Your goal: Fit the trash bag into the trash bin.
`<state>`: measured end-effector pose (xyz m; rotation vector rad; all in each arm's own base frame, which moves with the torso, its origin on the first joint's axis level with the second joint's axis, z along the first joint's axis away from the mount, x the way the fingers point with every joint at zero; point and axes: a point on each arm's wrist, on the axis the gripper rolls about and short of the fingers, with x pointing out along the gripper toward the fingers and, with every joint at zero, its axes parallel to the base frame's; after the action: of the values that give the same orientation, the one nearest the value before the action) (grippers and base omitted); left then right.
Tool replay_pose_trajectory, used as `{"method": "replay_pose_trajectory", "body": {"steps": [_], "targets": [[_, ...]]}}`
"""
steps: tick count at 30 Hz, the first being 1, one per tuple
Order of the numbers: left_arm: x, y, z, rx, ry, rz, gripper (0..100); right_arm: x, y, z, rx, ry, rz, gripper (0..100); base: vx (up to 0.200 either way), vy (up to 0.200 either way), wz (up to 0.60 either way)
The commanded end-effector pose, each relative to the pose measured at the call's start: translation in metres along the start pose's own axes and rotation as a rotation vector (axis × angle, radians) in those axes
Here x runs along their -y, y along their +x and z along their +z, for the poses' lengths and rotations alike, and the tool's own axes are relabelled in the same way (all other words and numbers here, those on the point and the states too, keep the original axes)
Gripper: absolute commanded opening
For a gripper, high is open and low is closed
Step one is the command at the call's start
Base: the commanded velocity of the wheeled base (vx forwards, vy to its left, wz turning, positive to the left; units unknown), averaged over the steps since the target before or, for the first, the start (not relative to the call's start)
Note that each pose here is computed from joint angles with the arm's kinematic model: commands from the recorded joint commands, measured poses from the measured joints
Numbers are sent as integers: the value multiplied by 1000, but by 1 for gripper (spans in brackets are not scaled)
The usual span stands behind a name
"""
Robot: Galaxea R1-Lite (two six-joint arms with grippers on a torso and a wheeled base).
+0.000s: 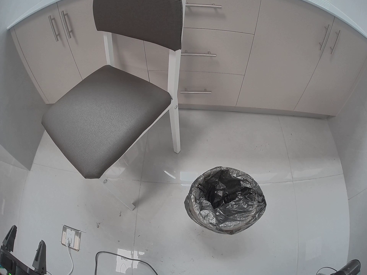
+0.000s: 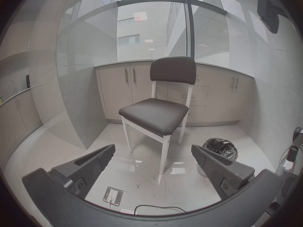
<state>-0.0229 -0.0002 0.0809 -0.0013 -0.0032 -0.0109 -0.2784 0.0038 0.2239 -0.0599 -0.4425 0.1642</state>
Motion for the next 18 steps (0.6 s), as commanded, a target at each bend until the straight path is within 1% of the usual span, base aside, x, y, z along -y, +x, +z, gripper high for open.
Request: {"method": "replay_pose_trajectory", "body": {"steps": [1, 2, 3, 4, 5, 6, 8, 10, 11, 18], "targets": [[0, 0, -5, -2, 0, 0, 100, 25, 132, -80, -55, 105, -172, 100, 0, 0, 0], [0, 0, -5, 0, 0, 0, 100, 29, 150, -111, -82, 85, -219, 100, 0, 0, 0], [0, 0, -5, 0, 0, 0, 100, 31, 163, -145, -129, 61, -246, 100, 0, 0, 0], [0, 0, -5, -2, 0, 0, 100, 31, 168, -172, -174, 50, -248, 100, 0, 0, 0], [0, 0, -5, -2, 0, 0, 100, 31, 170, -188, -205, 49, -246, 100, 0, 0, 0], [0, 0, -5, -2, 0, 0, 100, 30, 170, -216, -267, 50, -243, 100, 0, 0, 0], [0, 0, -5, 0, 0, 0, 100, 30, 169, -232, -321, 51, -237, 100, 0, 0, 0], [0, 0, -5, -2, 0, 0, 100, 29, 166, -238, -389, 72, -232, 100, 0, 0, 0], [0, 0, -5, -2, 0, 0, 100, 29, 166, -239, -404, 79, -234, 100, 0, 0, 0], [0, 0, -5, -2, 0, 0, 100, 28, 166, -240, -409, 70, -223, 100, 0, 0, 0]]}}
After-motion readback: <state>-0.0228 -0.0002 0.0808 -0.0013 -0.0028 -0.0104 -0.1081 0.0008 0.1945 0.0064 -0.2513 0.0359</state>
